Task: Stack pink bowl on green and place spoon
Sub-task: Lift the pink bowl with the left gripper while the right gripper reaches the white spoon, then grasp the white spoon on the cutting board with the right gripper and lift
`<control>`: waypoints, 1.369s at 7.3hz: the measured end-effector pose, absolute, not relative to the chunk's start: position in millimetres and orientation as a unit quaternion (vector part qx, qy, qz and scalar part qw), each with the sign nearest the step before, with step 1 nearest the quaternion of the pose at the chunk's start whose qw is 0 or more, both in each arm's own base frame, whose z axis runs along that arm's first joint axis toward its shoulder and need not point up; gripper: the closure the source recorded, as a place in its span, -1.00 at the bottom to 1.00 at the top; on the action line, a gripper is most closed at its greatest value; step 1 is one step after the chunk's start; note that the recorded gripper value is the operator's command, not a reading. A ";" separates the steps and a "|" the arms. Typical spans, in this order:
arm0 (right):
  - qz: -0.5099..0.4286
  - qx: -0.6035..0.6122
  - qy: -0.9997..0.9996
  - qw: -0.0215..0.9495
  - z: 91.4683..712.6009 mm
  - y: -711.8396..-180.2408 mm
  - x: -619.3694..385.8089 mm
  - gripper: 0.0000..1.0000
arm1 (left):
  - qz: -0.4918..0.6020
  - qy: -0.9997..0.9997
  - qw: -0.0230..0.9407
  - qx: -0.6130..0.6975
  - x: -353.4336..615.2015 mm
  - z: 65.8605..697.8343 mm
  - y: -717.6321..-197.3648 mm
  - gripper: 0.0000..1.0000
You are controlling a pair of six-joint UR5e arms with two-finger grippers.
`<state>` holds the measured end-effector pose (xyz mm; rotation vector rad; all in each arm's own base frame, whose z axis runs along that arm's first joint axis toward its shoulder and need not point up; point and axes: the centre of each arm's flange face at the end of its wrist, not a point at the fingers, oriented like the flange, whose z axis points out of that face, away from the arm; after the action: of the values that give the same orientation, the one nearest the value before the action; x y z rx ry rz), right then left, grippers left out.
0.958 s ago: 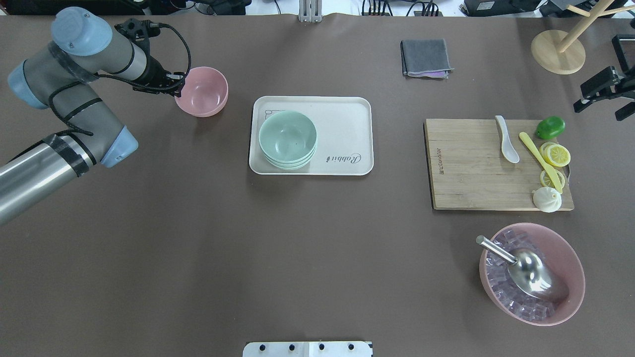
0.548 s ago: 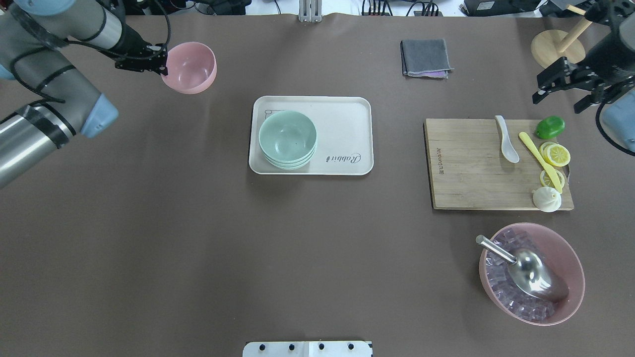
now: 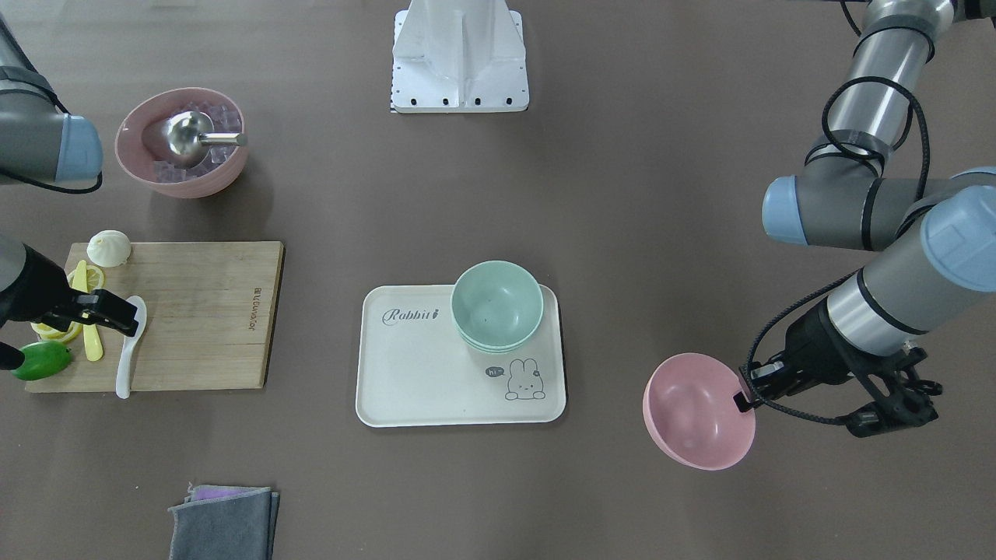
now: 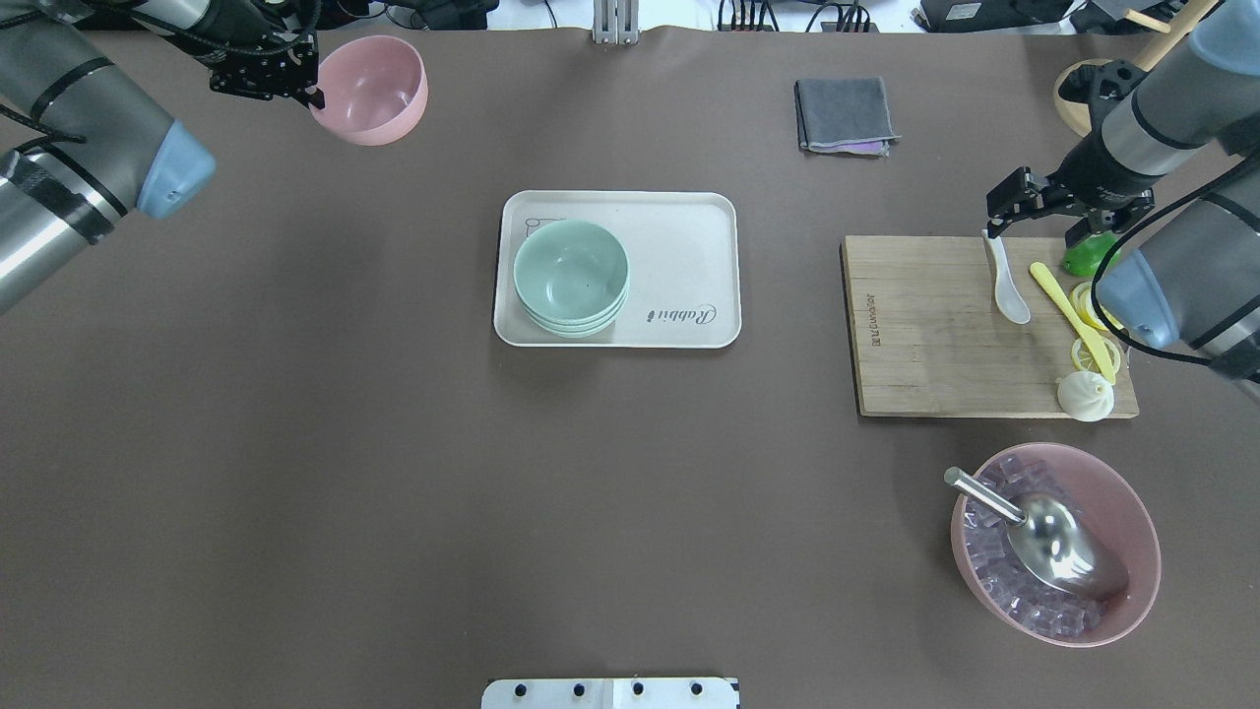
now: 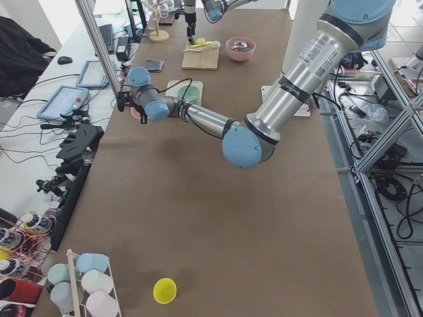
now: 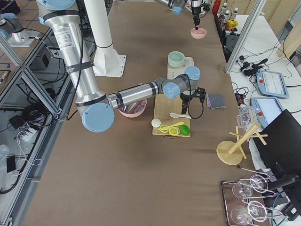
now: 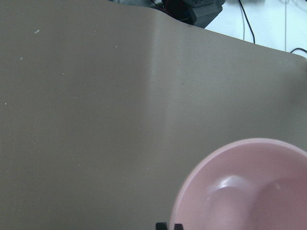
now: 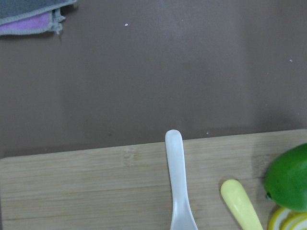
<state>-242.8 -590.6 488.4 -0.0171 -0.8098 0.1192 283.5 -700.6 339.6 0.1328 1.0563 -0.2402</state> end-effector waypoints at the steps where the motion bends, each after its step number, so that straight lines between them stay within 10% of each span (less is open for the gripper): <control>1: 0.053 -0.008 -0.392 0.918 504.3 -593.6 -252.6 -0.93 | -0.118 0.505 0.853 0.062 283.0 333.9 -699.7 1.00; 10: 0.032 -0.008 -0.375 0.926 533.0 -589.5 -290.7 0.01 | -0.127 0.511 0.848 0.058 278.6 310.0 -690.9 1.00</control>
<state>-290.7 -589.5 533.0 -0.0167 -0.7689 0.0659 278.6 -690.9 310.0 0.1219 1.0768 -0.2680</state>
